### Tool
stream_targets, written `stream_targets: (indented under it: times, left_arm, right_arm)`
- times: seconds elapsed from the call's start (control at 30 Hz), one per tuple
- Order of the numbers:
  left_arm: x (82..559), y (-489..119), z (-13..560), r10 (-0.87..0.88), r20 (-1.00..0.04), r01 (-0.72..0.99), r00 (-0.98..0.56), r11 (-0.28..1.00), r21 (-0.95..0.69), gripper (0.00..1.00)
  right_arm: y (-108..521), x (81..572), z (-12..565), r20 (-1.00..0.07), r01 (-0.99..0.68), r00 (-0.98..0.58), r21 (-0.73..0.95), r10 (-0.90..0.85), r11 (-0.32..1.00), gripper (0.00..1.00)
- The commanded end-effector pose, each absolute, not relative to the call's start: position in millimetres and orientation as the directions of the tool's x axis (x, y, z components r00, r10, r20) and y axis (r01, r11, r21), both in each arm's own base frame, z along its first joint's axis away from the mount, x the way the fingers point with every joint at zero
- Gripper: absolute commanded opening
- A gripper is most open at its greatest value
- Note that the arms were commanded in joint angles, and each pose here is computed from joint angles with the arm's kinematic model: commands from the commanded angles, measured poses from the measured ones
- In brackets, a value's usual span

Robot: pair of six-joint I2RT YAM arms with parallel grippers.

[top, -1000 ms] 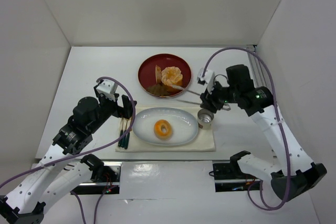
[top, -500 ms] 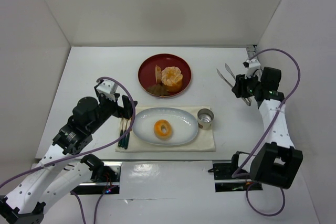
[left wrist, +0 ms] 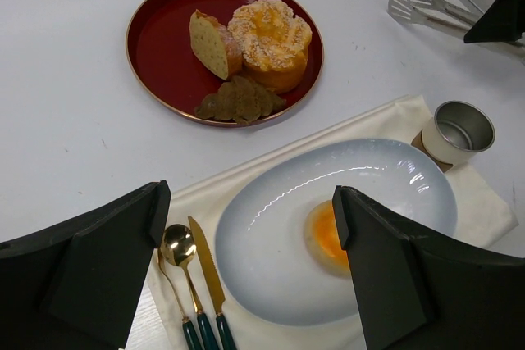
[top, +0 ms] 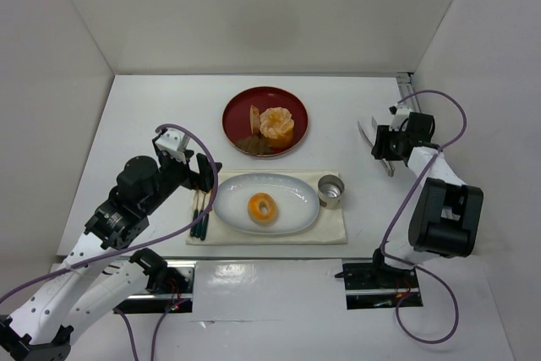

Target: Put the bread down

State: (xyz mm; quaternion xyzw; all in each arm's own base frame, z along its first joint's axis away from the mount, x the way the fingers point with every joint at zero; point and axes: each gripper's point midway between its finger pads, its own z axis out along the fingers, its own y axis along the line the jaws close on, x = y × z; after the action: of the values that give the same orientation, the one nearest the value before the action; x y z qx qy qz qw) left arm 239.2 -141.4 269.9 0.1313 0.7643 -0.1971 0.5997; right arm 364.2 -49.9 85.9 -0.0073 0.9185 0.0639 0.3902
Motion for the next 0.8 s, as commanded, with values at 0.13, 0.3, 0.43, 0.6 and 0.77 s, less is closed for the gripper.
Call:
stream_targets:
  times: [0.13, 0.3, 0.43, 0.6, 0.77]
  left_arm:
    - [239, -146, 283, -0.048, -0.980, 0.472, -0.191, 0.871, -0.135, 1.00]
    - [240, -147, 281, -0.043, -0.979, 0.471, -0.199, 0.872, -0.134, 1.00]
    - [240, -147, 281, -0.043, -0.979, 0.471, -0.199, 0.872, -0.134, 1.00]
    - [240, -147, 281, -0.043, -0.979, 0.471, -0.199, 0.872, -0.134, 1.00]
    - [242, -146, 278, -0.039, -0.978, 0.462, -0.205, 0.877, -0.132, 1.00]
  right_arm:
    - [-65, 390, 62, -0.689, 0.028, -0.723, 0.032, 0.042, 0.999, 0.58]
    - [-66, 383, 35, -0.605, 0.024, -0.795, 0.034, 0.040, 0.999, 0.59]
    - [-65, 378, 25, -0.563, 0.011, -0.826, 0.034, 0.028, 0.999, 0.67]
    - [-64, 378, 47, -0.606, -0.015, -0.795, 0.020, 0.000, 1.000, 1.00]
    - [-66, 372, 115, -0.736, -0.048, -0.675, -0.026, -0.052, 0.998, 1.00]
